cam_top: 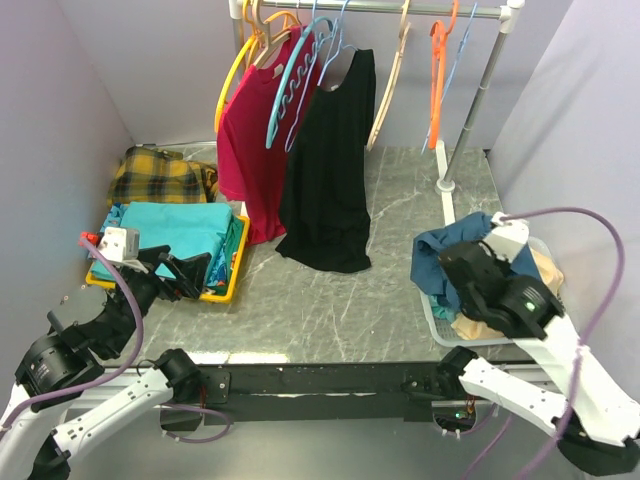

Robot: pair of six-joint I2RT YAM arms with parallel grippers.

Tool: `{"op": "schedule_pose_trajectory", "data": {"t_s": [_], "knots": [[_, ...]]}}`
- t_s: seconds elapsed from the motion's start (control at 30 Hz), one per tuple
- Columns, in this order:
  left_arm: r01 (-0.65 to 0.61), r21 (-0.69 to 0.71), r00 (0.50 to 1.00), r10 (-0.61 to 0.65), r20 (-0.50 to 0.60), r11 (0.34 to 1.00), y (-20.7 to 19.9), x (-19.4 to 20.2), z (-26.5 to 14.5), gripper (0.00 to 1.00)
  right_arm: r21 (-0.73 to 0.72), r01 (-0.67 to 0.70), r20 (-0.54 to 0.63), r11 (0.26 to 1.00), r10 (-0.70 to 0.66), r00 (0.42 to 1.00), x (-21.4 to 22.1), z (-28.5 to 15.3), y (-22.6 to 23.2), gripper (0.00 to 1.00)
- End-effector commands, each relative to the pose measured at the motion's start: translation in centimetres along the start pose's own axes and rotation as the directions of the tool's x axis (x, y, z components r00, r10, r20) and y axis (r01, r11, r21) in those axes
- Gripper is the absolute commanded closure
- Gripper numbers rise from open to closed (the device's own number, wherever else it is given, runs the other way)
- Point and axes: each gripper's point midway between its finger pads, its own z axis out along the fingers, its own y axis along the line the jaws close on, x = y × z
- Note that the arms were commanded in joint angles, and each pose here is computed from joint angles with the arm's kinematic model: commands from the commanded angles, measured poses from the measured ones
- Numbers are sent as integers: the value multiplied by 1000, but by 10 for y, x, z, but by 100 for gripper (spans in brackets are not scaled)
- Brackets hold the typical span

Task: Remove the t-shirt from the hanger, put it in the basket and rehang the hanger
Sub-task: Place the T-shirt in the bin.

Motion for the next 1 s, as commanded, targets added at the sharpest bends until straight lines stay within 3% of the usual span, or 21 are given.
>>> {"op": "schedule_pose_trajectory", "data": {"t_s": [0.0, 0.17, 0.37, 0.8, 0.9, 0.97], "knots": [[31, 39, 999, -32, 28, 999, -10, -10, 3, 1, 88, -29, -40, 996, 33, 999, 9, 32, 11, 100], [35, 49, 999, -36, 38, 998, -11, -11, 1, 1, 7, -262, -94, 965, 262, 961, 22, 57, 38, 100], [26, 60, 999, -27, 25, 998, -16, -8, 6, 1, 123, -463, -50, 878, 471, 881, 48, 71, 13, 100], [40, 63, 999, -41, 18, 997, -20, -2, 15, 1, 287, -604, -151, 744, 658, 738, 138, 105, 10, 100], [38, 71, 999, -39, 21, 997, -22, -4, 17, 0, 297, -612, -148, 733, 669, 728, 147, 106, 8, 89], [39, 81, 999, -41, 32, 996, -25, -8, 18, 1, 301, -608, -145, 735, 665, 732, 145, 103, 5, 70]]}}
